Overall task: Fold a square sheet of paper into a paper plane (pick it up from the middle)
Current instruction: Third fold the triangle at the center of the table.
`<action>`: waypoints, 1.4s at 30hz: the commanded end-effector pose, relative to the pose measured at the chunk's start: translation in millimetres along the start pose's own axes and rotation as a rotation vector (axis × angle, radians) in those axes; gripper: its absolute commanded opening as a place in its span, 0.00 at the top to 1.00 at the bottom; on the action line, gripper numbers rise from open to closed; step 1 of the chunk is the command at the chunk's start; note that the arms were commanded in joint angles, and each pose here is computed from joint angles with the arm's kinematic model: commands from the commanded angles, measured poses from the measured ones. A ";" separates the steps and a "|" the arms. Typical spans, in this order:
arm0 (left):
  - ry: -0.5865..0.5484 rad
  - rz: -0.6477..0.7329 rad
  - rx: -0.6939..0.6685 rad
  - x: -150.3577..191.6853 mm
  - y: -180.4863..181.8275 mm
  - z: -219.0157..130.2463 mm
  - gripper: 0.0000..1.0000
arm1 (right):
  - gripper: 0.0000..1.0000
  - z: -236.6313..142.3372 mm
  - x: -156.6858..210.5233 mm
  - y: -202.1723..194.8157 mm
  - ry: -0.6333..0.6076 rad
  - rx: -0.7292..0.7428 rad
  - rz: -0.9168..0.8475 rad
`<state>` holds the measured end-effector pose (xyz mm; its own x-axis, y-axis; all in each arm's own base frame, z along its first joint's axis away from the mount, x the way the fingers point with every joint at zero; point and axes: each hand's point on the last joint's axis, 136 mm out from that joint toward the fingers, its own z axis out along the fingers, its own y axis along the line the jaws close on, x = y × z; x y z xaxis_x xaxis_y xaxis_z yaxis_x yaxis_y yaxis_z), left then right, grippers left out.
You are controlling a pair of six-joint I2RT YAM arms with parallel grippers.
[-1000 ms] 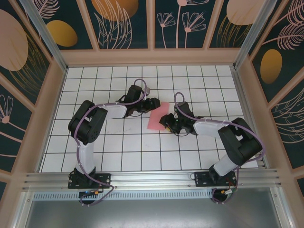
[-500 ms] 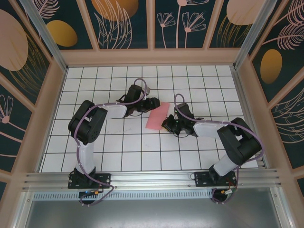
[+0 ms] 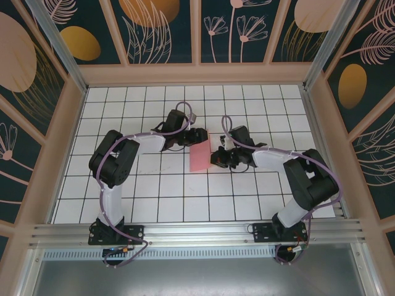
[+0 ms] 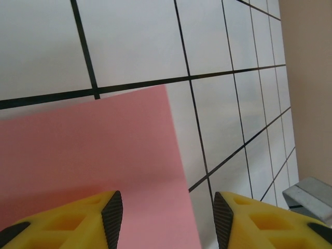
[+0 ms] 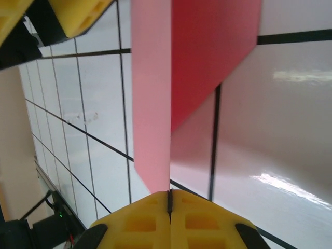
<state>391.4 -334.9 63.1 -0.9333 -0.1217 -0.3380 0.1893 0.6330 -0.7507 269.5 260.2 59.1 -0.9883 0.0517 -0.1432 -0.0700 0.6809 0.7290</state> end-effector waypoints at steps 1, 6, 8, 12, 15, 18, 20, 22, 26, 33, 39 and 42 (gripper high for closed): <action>0.030 -0.013 -0.059 9.8 22.1 7.7 0.50 | 1.00 -1.5 11.9 -10.7 0.069 -0.001 -0.018; 0.045 -0.041 -0.088 14.8 33.7 13.2 0.52 | 1.00 -2.0 10.1 -14.8 0.045 0.001 0.016; 0.043 -0.047 -0.113 15.8 39.6 13.6 0.53 | 1.00 -1.7 7.9 -15.0 0.028 -0.003 0.041; 0.048 -0.070 -0.158 21.7 53.5 15.4 0.55 | 0.89 -0.8 6.6 -16.2 0.000 -0.019 0.102; 0.051 -0.092 -0.181 25.5 61.9 16.9 0.57 | 0.81 0.9 10.1 -20.2 -0.007 -0.022 0.150; 0.048 -0.106 -0.204 27.4 68.0 17.3 0.57 | 0.77 3.3 16.3 -27.3 -0.009 -0.008 0.191; 0.048 -0.112 -0.219 28.8 72.3 17.1 0.58 | 0.76 4.6 20.3 -28.0 -0.005 -0.019 0.205; 0.047 -0.115 -0.227 29.3 74.5 17.0 0.58 | 0.76 4.8 22.8 -24.2 -0.006 -0.043 0.212; 0.047 -0.117 -0.234 29.9 75.6 16.9 0.58 | 0.75 4.1 23.7 -17.7 -0.017 -0.068 0.219; 0.048 -0.118 -0.234 30.8 76.3 16.8 0.58 | 0.66 5.8 23.2 -15.8 -0.042 -0.090 0.243; 0.048 -0.116 -0.233 30.9 74.9 15.4 0.58 | 0.75 -3.4 12.1 -2.1 -0.119 -0.159 0.228; 0.049 -0.116 -0.232 30.8 74.5 15.2 0.58 | 0.86 -9.8 9.6 1.3 -0.148 -0.164 0.224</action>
<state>392.9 -325.0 29.7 -0.9439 -0.1572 -0.2906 0.1025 0.6968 -0.7099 251.0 250.9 45.2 -0.9605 0.2784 0.0056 0.1650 0.5528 0.8168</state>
